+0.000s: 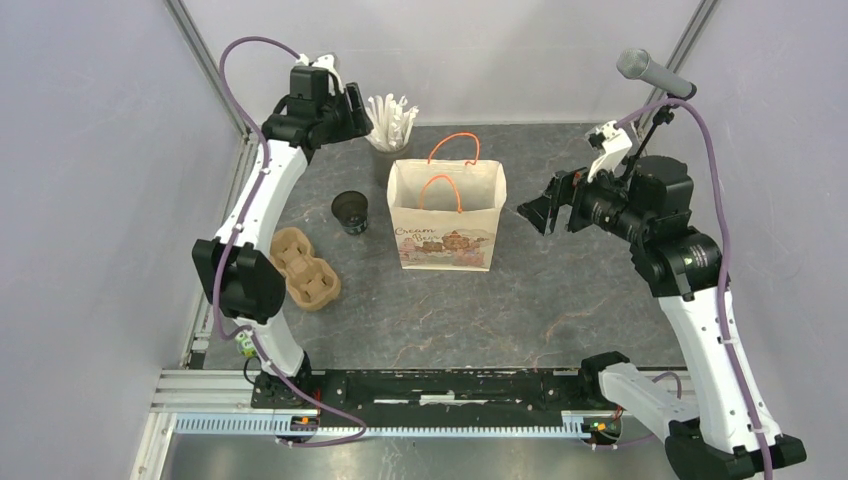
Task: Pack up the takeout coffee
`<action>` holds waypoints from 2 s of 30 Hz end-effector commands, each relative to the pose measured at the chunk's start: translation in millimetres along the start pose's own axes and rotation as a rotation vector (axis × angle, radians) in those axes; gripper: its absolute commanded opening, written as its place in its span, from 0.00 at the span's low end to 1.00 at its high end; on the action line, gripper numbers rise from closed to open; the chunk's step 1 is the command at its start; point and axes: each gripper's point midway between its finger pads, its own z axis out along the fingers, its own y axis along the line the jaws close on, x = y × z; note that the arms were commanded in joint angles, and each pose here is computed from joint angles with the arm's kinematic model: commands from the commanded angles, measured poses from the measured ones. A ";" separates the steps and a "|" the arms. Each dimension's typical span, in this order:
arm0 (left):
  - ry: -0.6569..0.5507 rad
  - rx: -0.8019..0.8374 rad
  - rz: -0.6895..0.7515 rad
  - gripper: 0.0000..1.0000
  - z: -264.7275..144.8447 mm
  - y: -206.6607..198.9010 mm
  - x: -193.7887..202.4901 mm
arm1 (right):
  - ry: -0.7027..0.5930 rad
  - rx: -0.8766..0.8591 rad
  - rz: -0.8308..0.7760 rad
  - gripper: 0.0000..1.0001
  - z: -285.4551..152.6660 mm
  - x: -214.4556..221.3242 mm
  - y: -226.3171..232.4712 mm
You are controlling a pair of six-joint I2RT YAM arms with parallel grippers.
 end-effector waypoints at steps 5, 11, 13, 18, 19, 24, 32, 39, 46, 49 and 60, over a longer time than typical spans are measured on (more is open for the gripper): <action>-0.056 0.056 -0.097 0.59 27.6 -11.0 -6.1 | -0.034 0.021 0.008 0.98 2.6 -8.1 -4.2; -0.017 0.049 -0.107 0.50 39.3 -5.9 11.1 | -0.026 0.027 0.018 0.98 8.2 -10.2 -6.7; -0.020 0.049 -0.100 0.49 41.4 -4.9 12.4 | -0.032 0.020 0.023 0.98 9.0 -12.0 -5.4; -0.016 0.032 -0.088 0.48 51.7 0.0 14.1 | -0.036 0.032 0.032 0.97 8.7 -12.2 -7.0; -0.016 0.028 -0.086 0.48 53.5 0.8 14.0 | -0.037 0.034 0.032 0.97 8.2 -12.5 -7.2; -0.024 0.017 -0.066 0.40 58.1 4.0 10.9 | -0.029 0.046 0.037 0.98 7.0 -10.4 -8.9; -0.059 0.030 -0.007 0.08 50.7 -0.3 -6.1 | -0.016 0.057 0.038 0.97 8.0 -6.8 -11.7; -0.072 0.045 0.010 0.02 33.0 -6.7 -18.1 | -0.013 0.059 0.035 0.98 9.0 -6.8 -12.6; -0.055 0.048 0.019 0.15 18.0 -9.9 -20.4 | -0.014 0.059 0.049 0.98 10.8 -5.4 -12.9; -0.038 0.052 0.037 0.08 16.1 -9.3 -16.1 | -0.016 0.056 0.055 0.97 11.7 -4.5 -12.9; -0.100 0.057 0.054 0.02 -14.1 -14.4 -34.9 | -0.009 0.048 0.064 0.98 13.9 -3.6 -12.1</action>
